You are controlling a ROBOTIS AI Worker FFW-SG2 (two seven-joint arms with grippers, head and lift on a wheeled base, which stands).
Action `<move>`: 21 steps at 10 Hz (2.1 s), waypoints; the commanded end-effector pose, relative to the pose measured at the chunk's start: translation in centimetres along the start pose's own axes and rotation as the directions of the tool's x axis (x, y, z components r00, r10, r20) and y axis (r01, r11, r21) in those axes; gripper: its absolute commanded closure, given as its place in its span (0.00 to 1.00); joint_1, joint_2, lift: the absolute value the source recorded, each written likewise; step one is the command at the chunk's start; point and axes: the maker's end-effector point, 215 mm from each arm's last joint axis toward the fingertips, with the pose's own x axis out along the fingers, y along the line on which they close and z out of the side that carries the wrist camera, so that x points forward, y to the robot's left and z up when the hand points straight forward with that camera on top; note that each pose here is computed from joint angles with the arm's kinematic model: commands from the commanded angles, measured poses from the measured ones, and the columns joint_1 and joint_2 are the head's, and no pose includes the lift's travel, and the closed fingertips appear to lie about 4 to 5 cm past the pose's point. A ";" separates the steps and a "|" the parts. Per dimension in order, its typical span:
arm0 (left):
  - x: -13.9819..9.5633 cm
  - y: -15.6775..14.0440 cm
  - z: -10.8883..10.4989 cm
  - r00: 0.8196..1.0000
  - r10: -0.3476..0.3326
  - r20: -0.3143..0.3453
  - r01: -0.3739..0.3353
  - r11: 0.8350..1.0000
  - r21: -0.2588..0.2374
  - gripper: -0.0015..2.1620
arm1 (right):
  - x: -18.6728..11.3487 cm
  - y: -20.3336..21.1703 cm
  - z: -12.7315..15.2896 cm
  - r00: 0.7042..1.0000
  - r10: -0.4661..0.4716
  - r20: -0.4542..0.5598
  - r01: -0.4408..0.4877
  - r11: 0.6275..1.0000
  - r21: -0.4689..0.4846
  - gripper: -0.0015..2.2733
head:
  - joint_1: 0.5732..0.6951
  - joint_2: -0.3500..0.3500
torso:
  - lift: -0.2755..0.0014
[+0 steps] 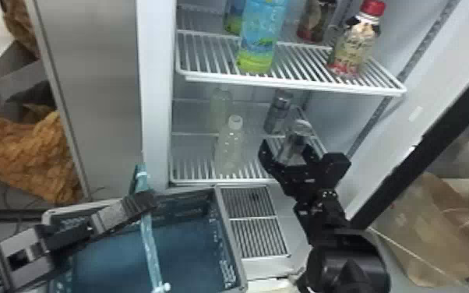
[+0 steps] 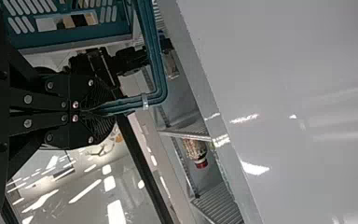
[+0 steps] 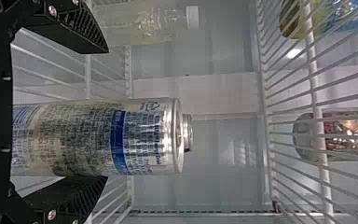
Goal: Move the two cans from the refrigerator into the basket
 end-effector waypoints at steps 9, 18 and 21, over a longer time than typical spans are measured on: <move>0.0 0.1 -0.2 1.000 0.000 -0.001 0.000 1.000 -0.007 0.56 | -0.7 -1.6 0.7 0.999 -0.037 0.008 0.038 0.998 -0.043 0.56 | 1.00 0.11 | 0.20; -0.2 0.3 -0.4 1.000 0.003 0.000 -0.003 1.000 -0.014 0.56 | -8.0 4.9 6.7 0.997 0.074 0.035 -0.076 0.996 0.050 0.56 | 1.00 0.12 | 0.20; -0.2 0.3 -0.4 1.000 0.004 0.000 -0.004 1.000 -0.013 0.56 | -10.0 8.7 7.1 0.989 0.143 0.019 -0.145 0.982 0.123 0.56 | 1.00 0.17 | 0.20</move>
